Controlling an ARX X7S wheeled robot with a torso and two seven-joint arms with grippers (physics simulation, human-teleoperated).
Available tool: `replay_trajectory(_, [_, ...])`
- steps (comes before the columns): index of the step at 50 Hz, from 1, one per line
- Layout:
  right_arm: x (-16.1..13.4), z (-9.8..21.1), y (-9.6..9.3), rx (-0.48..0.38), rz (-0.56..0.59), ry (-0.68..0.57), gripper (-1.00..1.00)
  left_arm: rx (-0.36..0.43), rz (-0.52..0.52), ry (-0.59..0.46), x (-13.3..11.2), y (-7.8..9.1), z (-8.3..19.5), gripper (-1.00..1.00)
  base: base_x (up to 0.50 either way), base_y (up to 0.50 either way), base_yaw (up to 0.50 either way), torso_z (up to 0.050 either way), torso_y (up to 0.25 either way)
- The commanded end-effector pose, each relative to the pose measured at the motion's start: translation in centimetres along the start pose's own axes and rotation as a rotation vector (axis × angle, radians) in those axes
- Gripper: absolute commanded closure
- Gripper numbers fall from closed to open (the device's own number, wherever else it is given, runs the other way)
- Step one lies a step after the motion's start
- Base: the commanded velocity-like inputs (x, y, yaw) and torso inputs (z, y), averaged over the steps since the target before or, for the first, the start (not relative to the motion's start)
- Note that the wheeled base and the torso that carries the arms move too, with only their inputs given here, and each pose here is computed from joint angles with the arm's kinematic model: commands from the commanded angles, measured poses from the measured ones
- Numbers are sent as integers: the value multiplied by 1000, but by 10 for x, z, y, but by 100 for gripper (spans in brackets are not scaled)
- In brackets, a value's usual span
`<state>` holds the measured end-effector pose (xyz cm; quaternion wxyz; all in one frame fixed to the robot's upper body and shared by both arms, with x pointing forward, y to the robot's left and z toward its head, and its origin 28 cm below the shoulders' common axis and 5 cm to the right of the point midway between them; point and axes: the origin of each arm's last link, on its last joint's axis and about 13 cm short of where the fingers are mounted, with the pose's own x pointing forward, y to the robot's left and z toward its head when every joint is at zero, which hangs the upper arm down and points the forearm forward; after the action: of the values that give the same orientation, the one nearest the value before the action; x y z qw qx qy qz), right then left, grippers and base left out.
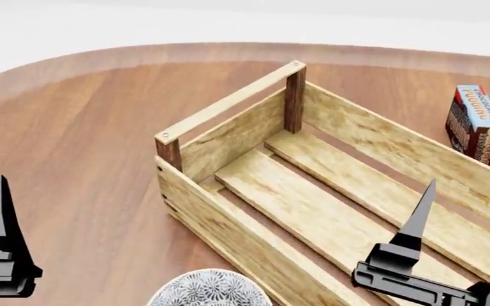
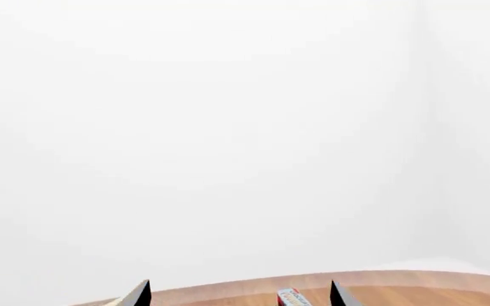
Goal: Pick up the salad dressing and put it in the tray.
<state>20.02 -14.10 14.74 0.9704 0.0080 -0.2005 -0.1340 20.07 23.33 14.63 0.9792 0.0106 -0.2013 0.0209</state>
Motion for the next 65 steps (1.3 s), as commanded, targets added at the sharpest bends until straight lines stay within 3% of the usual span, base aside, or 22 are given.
replay_trajectory(1, [-1,0,0,4,-1,-7,-100,-2,4,-1,0,0,0,-100,0,0,500,0,0])
replay_trajectory(53, [-3,-1,1,14,49,-5,-100,-3,2,2,0,0,-1,-100,0,0,500,0,0])
replay_trajectory(65, [-3,-5,3,-26,65,14,-100,-3,2,4,0,0,-1,-100,-40,73,292,0,0])
